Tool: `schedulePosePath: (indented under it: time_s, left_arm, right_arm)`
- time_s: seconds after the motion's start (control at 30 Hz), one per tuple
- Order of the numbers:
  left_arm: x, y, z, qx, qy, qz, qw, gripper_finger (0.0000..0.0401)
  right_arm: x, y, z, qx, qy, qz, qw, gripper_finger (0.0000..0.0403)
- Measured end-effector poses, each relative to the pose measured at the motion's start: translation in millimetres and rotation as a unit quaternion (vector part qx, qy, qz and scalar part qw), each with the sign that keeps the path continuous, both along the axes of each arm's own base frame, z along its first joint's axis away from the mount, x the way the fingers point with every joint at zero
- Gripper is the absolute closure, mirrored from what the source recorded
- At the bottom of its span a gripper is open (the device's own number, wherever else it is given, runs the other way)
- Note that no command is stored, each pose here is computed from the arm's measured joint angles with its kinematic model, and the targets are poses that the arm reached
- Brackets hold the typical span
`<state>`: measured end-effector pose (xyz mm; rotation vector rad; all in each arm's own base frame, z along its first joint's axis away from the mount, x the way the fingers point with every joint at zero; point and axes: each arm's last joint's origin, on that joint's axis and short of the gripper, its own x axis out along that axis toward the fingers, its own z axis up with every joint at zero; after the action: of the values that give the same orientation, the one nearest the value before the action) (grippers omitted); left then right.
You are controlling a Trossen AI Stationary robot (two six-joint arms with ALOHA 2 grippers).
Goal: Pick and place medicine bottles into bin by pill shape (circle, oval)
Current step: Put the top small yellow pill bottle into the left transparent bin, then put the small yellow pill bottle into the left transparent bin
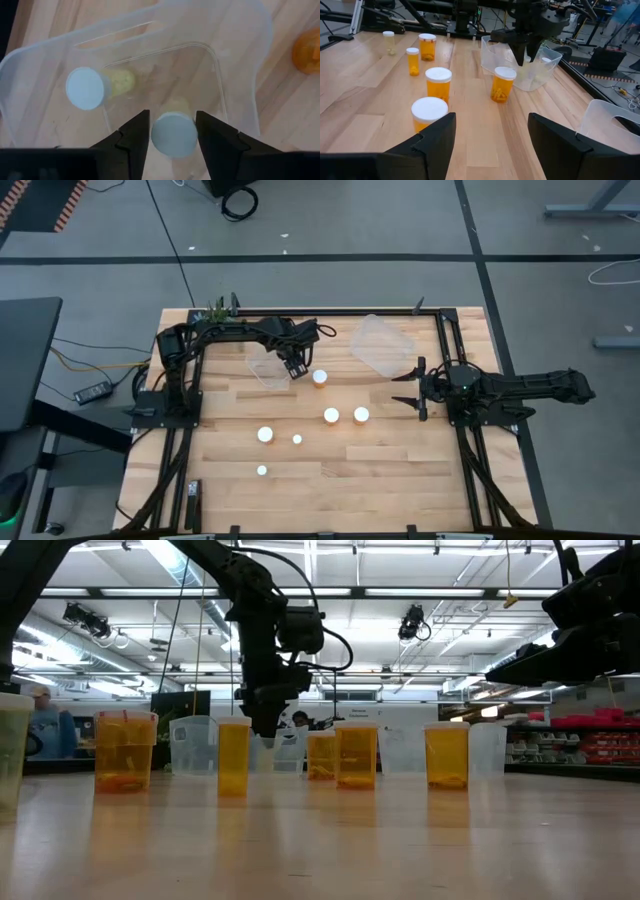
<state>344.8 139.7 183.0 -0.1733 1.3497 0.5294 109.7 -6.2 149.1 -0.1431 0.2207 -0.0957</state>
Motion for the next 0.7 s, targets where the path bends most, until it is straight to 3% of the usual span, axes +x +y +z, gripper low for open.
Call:
schedulePosePath:
  time_s: [0.3, 0.7]
  left_arm:
    - [-0.6, 0.1, 2.2, 0.001, 0.003, -0.002, 1.0, 0.0198]
    - [10.8, 2.2, 40.3, 0.005, -0.017, -0.004, 1.0, 0.0188]
  right_arm:
    - [0.0, 0.0, 0.0, 0.0, 0.0, 0.0, 1.0, 0.0148]
    - [0.0, 0.0, 0.0, 0.0, 0.0, 0.0, 1.0, 0.0148]
